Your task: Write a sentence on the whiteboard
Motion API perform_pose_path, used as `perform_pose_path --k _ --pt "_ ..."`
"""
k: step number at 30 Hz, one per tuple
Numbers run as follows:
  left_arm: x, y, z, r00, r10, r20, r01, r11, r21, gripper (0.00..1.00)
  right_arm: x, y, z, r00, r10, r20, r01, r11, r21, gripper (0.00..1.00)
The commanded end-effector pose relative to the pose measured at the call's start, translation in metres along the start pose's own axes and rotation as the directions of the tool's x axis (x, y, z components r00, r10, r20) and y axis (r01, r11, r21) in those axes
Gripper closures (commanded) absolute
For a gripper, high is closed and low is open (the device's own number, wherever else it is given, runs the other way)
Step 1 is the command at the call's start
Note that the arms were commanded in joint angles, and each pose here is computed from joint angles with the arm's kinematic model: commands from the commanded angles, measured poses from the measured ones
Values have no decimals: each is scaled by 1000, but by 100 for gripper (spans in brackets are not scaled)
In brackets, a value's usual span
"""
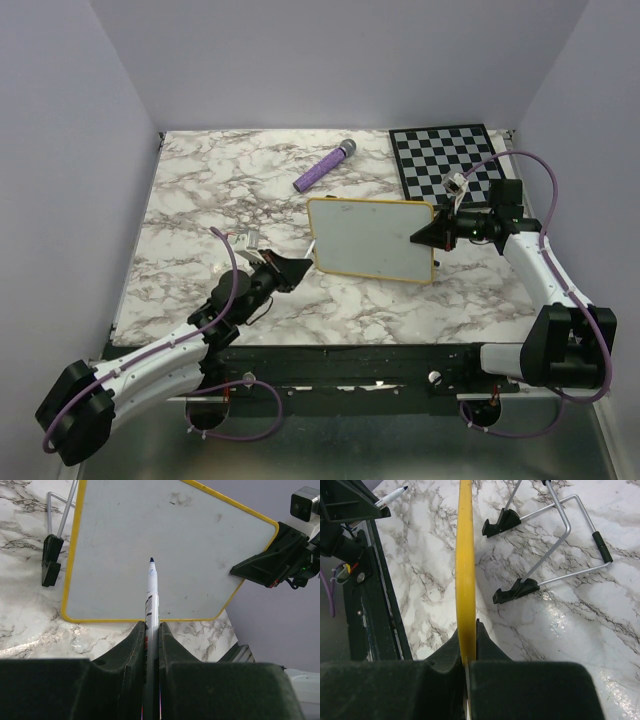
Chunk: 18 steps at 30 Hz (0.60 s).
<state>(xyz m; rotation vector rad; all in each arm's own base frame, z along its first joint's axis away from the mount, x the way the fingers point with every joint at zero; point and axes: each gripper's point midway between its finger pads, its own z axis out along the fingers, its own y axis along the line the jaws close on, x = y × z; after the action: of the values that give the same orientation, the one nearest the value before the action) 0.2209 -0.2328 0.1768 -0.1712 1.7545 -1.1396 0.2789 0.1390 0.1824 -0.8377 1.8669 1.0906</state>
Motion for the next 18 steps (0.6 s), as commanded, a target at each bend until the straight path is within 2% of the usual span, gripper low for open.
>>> perform_pose_path --k 1,18 --pt "-9 0 2 999 -23 46 23 1000 2 100 5 -6 -1 1000 4 -21 -4 1000 29 99" --pt "-12 7 2 996 -60 70 64 997 -44 100 4 -5 -1 1000 4 -17 -4 1000 24 99"
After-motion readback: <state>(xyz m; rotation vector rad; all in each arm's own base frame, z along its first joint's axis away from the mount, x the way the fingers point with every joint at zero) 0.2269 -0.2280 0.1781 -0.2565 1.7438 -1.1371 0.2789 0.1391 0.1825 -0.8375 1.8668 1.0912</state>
